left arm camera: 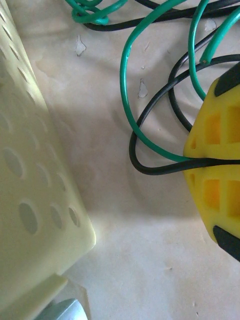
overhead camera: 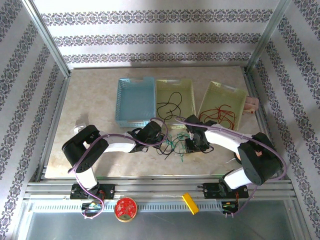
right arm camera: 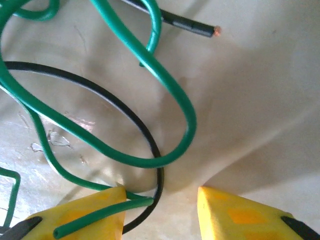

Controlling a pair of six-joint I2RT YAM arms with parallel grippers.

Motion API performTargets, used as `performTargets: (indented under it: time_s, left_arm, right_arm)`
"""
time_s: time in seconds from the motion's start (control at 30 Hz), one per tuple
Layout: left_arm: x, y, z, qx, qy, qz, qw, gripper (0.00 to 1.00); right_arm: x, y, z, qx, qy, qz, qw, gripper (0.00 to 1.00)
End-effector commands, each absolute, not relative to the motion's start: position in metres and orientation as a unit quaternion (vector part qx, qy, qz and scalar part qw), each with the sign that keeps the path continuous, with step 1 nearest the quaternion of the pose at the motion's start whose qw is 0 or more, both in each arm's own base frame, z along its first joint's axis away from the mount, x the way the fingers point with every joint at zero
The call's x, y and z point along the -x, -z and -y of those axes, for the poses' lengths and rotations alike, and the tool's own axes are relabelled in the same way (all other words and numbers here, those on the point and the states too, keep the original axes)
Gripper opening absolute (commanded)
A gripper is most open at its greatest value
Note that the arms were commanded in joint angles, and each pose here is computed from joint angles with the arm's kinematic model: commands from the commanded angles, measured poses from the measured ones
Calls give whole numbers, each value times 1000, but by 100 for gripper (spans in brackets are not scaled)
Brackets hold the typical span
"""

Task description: Untangle the cables

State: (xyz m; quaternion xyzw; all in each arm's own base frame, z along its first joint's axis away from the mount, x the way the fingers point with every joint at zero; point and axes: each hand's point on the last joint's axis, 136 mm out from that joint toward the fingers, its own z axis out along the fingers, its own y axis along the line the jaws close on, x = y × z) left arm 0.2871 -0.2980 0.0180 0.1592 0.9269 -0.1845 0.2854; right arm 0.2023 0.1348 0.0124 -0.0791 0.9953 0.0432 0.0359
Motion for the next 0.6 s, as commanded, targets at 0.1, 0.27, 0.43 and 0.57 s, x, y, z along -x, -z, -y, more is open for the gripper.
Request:
performTargets:
  time_s: [0.1,0.27,0.43,0.57]
  left_arm:
    - [-266,17,289,-186,154,-940,242,0]
    - [-266,18,290,-185,155,-940,241,0]
    - [-267,17,288,-182,153,-940,244,0]
    - [-267,17,286,-179,150,-941,246,0]
  right_arm:
    - [-186,-7,-137,124,28,-992,18,41]
    - [-183,-4,-133,133,66,-989,9,37]
    - [-181,-3,-127,127,82,-989,6,36]
    - [-182,-4,-123,119,90,-989,9,16]
